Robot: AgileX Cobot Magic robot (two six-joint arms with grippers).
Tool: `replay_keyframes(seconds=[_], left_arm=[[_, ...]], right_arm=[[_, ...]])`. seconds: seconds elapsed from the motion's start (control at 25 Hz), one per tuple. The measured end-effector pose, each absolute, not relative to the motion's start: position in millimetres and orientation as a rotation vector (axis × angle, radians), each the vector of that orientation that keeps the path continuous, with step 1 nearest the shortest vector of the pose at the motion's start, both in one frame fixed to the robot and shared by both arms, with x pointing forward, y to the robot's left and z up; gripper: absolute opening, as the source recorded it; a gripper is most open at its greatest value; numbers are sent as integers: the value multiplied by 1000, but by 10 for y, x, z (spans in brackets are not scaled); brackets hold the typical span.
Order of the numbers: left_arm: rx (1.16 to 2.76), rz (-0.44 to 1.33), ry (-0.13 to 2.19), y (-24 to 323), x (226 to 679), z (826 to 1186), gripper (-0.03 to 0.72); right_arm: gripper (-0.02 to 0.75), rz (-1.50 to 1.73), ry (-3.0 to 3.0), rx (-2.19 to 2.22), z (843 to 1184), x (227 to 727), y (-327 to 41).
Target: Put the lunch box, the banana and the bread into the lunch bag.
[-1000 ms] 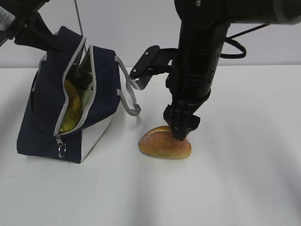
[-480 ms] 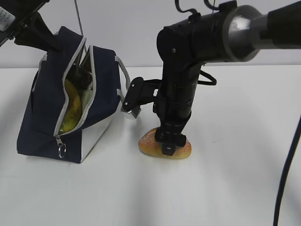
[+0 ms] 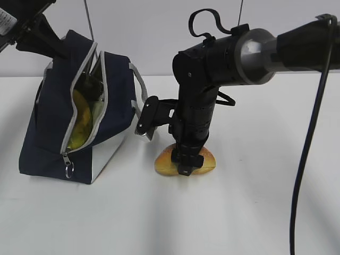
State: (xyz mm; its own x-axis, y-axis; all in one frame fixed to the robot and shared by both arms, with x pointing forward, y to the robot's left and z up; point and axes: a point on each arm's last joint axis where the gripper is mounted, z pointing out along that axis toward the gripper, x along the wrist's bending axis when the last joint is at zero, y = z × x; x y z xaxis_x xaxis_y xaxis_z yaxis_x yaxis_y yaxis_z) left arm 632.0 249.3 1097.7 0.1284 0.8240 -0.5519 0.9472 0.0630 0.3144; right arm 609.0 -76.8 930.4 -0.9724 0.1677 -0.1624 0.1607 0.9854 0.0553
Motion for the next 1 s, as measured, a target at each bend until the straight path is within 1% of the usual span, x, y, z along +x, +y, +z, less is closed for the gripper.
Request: replay_keyframes(seconds=[0.16, 0.28, 0.36, 0.56, 0.68, 0.92, 1.0], left_arm=[[1778, -250, 1714, 2493, 6320, 10977, 1], [1778, -250, 1714, 2493, 6320, 10977, 1], [1778, -250, 1714, 2493, 6320, 10977, 1], [1779, -249, 1714, 2494, 6320, 10977, 1], [1779, -249, 1714, 2494, 6320, 10977, 1], [1778, -250, 1714, 2493, 6320, 10978, 1], [1775, -253, 1712, 2491, 6320, 10979, 1]], right_arm=[[437, 60, 2968, 247, 9327, 6101, -761], [372, 44, 2983, 253, 9349, 6109, -755], [355, 20, 3014, 268, 9382, 6100, -755], [344, -9, 3037, 284, 9530, 6080, -768], [343, -21, 3014, 281, 9772, 6025, -825], [342, 147, 2844, 374, 10557, 5839, -950], [342, 232, 2772, 482, 10747, 5794, -975]])
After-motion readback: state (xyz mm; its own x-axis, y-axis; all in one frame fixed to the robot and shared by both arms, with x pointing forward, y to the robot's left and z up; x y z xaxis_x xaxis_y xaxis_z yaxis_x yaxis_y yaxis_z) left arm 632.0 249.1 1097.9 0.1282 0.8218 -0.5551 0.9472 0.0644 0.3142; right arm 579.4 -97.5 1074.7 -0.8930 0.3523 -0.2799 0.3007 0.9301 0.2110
